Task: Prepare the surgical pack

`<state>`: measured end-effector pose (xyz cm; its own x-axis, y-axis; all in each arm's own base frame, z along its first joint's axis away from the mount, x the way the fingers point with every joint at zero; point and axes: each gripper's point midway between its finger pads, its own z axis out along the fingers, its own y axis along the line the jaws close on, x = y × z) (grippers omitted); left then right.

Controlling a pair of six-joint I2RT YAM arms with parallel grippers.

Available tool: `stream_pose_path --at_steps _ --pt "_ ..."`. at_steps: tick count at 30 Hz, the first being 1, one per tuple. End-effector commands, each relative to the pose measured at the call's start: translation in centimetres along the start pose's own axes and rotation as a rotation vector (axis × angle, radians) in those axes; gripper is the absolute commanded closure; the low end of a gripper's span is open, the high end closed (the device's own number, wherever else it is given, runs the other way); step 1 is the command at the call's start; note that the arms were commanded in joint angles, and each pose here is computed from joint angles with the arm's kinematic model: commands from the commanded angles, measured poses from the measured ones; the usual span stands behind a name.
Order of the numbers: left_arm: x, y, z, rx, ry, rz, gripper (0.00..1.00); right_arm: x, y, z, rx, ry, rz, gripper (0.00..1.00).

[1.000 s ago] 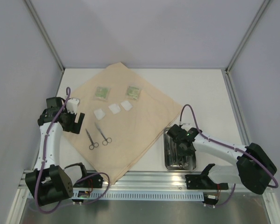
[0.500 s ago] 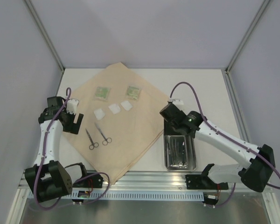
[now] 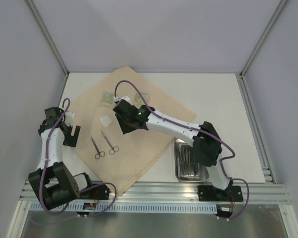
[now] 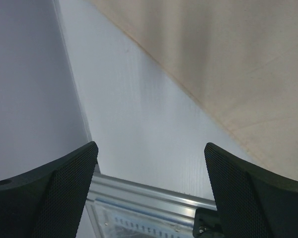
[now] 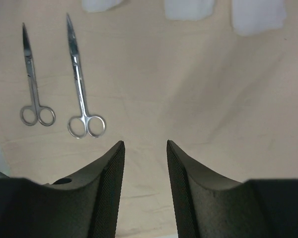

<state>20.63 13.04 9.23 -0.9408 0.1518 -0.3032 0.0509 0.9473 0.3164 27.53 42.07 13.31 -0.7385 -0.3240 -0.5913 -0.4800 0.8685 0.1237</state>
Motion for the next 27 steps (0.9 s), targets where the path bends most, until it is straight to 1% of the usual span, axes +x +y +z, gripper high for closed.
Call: stream_pose_path --at_steps 1,2,4,5,8,13,15,16,18,19,20,23,25,27 --pt "-0.3 1.2 0.3 -0.03 -0.029 -0.005 0.02 -3.4 5.1 0.3 -0.126 -0.084 -0.089 0.59" --pt "-0.2 1.2 0.4 -0.03 -0.027 -0.003 0.02 -2.3 5.8 2.2 -0.12 -0.052 -0.108 0.6" --pt "-0.1 1.0 0.5 -0.025 -0.03 -0.007 0.02 -3.1 7.3 2.6 -0.145 -0.066 -0.117 0.63" --pt "-0.1 1.0 0.6 -0.025 -0.032 -0.012 0.02 -2.0 7.7 4.1 -0.138 -0.043 -0.129 0.63" --pt "0.0 0.9 0.8 -0.024 -0.03 -0.015 0.02 -1.7 9.1 5.2 -0.148 -0.048 -0.139 0.65" --pt "-0.1 0.4 0.5 0.008 -0.036 -0.016 0.03 -0.2 9.9 7.7 -0.127 -0.041 -0.164 0.67" --pt "-0.4 -0.4 0.2 0.055 -0.056 -0.007 0.06 0.4 9.7 8.7 -0.114 -0.026 -0.162 0.67" --pt "-0.5 -0.8 -0.3 0.08 -0.068 -0.002 0.1 0.6 9.7 9.0 -0.112 -0.022 -0.163 0.67" --pt "-1.2 -1.9 -0.8 0.147 -0.11 0.004 0.13 1.1 9.8 9.4 -0.112 -0.014 -0.169 0.67" --pt "-1.4 -2.3 -1.3 0.17 -0.126 0.004 0.17 1.5 9.7 10.1 -0.11 -0.004 -0.168 0.67" --pt "-1.9 -3.0 -1.6 0.215 -0.155 0.01 0.18 1.7 9.9 10.3 -0.118 -0.002 -0.168 0.67" --pt "-2.8 -4.3 -2.4 0.291 -0.212 0.009 0.2 2.2 10.7 10.7 -0.151 0.006 -0.177 0.67" --pt "-3.0 -4.3 -2.7 0.315 -0.231 -0.01 0.19 2.2 11.2 10.6 -0.15 -0.005 -0.188 0.67" --pt "-3.5 -4.7 -2.9 0.372 -0.266 -0.023 0.2 2.2 11.4 10.5 -0.148 -0.013 -0.194 0.67"
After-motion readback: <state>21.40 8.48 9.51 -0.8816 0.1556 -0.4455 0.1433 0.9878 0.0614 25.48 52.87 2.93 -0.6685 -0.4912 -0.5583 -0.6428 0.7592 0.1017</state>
